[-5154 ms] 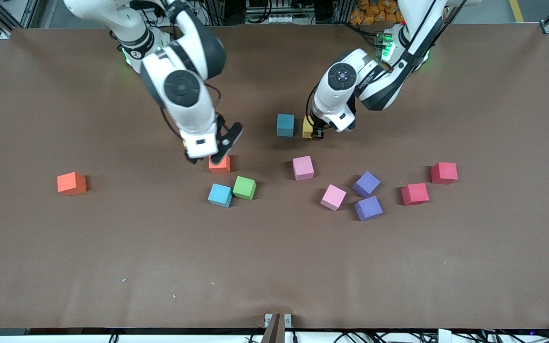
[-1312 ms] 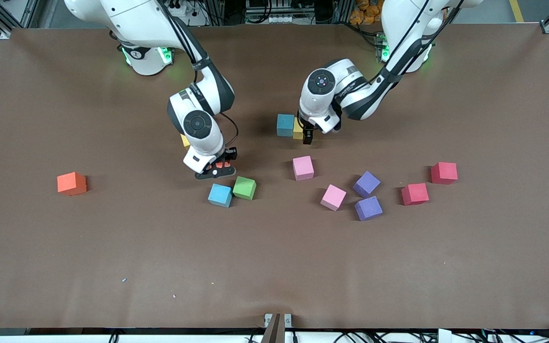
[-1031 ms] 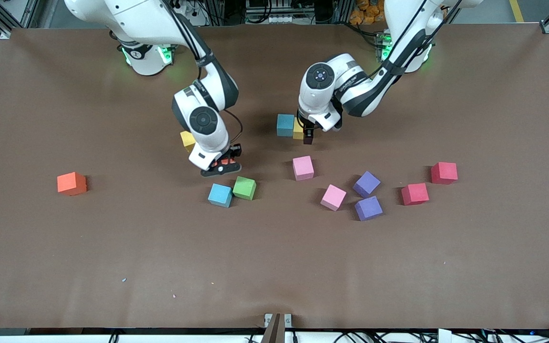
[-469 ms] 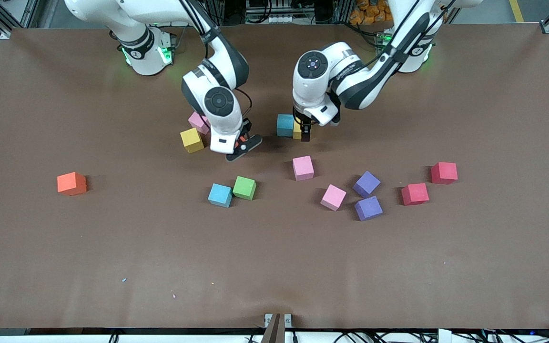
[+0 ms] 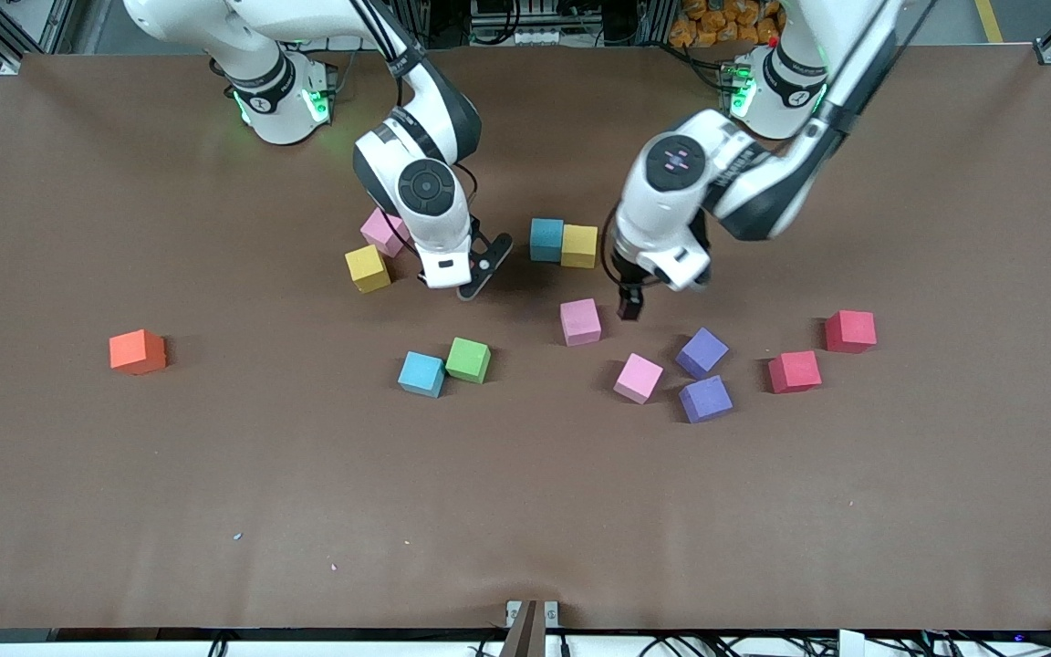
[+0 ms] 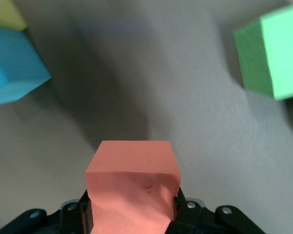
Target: Arrange 11 blocks into digit 3
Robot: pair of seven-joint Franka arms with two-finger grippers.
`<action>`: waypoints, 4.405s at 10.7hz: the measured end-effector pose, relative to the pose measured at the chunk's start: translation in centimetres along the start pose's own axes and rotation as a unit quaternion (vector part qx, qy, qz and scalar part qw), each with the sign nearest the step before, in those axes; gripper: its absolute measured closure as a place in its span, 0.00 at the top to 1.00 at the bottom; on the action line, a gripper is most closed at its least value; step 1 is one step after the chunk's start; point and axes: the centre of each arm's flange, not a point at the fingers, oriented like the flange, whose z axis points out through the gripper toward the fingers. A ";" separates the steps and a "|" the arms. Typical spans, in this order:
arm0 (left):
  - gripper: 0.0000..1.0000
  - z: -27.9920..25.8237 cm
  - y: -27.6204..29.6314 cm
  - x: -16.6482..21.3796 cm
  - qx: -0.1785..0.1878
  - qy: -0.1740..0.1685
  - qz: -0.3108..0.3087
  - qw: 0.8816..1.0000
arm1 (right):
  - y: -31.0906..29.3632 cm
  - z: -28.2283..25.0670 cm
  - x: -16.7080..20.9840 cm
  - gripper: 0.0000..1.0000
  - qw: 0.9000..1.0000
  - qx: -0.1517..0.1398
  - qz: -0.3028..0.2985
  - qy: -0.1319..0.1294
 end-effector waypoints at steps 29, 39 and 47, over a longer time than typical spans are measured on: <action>1.00 0.7 9.4 8.3 -0.004 0.003 0.313 0.950 | -13.9 6.2 5.5 0.60 0.947 -0.119 -0.297 -0.015; 1.00 1.8 9.0 7.5 0.006 -0.001 0.324 0.946 | -14.1 6.5 5.6 0.67 0.948 -0.118 -0.296 -0.019; 1.00 2.0 8.4 5.9 0.007 -0.002 0.348 0.937 | -13.6 3.7 6.0 1.00 0.952 -0.115 -0.281 -0.045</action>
